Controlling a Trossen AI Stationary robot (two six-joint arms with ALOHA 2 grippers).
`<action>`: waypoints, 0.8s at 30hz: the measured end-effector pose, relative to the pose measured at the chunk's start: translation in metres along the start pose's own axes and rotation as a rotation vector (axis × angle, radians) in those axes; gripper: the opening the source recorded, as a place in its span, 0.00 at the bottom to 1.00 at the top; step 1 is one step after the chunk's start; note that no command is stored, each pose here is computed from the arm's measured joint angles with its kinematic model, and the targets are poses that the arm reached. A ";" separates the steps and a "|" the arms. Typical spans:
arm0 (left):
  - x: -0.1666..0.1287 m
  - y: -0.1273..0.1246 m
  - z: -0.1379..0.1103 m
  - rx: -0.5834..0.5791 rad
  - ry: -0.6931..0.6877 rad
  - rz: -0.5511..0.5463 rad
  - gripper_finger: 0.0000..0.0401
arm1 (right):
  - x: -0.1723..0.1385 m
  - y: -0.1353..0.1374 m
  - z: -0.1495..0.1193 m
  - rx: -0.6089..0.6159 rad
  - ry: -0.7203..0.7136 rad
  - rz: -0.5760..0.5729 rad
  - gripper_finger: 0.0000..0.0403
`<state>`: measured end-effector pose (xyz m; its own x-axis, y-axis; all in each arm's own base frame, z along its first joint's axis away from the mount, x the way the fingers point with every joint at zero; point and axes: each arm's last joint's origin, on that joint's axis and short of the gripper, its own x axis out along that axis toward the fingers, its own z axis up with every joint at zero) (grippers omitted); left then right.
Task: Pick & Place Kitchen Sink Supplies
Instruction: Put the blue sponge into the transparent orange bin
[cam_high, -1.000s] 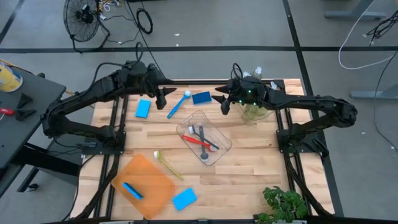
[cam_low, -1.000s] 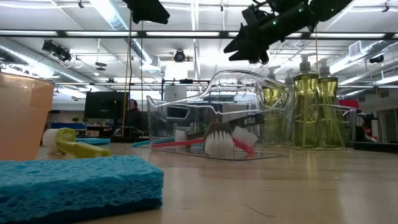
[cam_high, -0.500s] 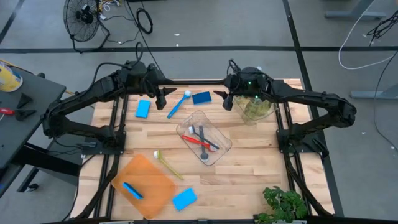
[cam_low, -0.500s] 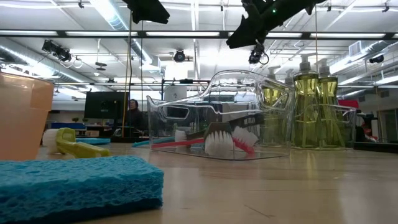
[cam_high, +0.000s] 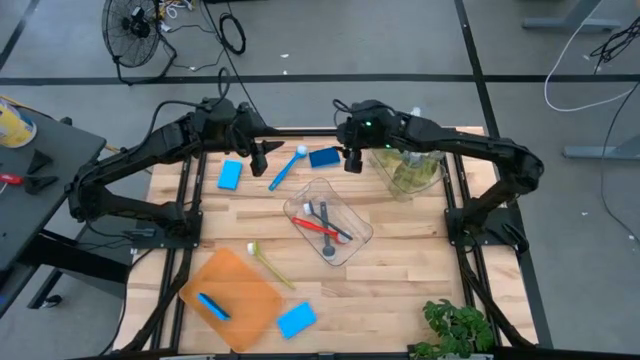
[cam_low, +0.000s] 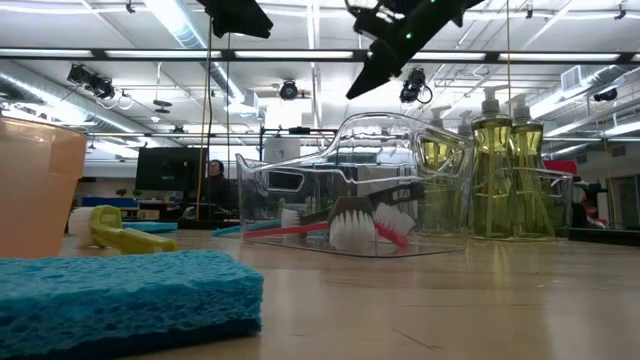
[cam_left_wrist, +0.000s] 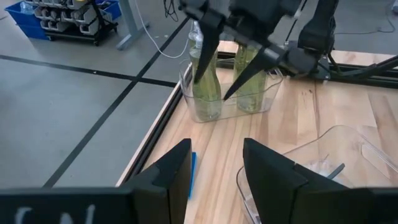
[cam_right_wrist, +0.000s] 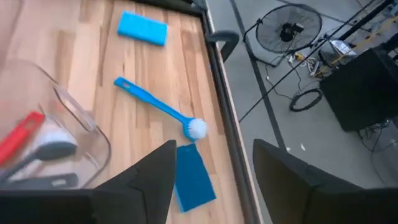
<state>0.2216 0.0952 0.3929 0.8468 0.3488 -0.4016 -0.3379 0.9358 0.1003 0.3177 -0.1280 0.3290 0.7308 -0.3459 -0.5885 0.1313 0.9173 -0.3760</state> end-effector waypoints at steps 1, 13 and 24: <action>0.000 0.000 0.000 0.000 0.000 0.000 0.38 | 0.005 -0.001 0.000 -0.013 0.019 -0.001 0.53; 0.000 0.000 0.000 0.000 0.000 0.000 0.38 | 0.057 -0.003 -0.019 -0.114 0.229 0.047 0.53; 0.000 0.000 0.000 0.000 0.000 0.000 0.38 | 0.096 0.004 -0.041 -0.180 0.321 0.112 0.53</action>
<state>0.2215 0.0952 0.3929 0.8468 0.3488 -0.4016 -0.3377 0.9358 0.1007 0.3611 -0.1660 0.2421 0.4829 -0.3162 -0.8166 -0.0783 0.9132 -0.3999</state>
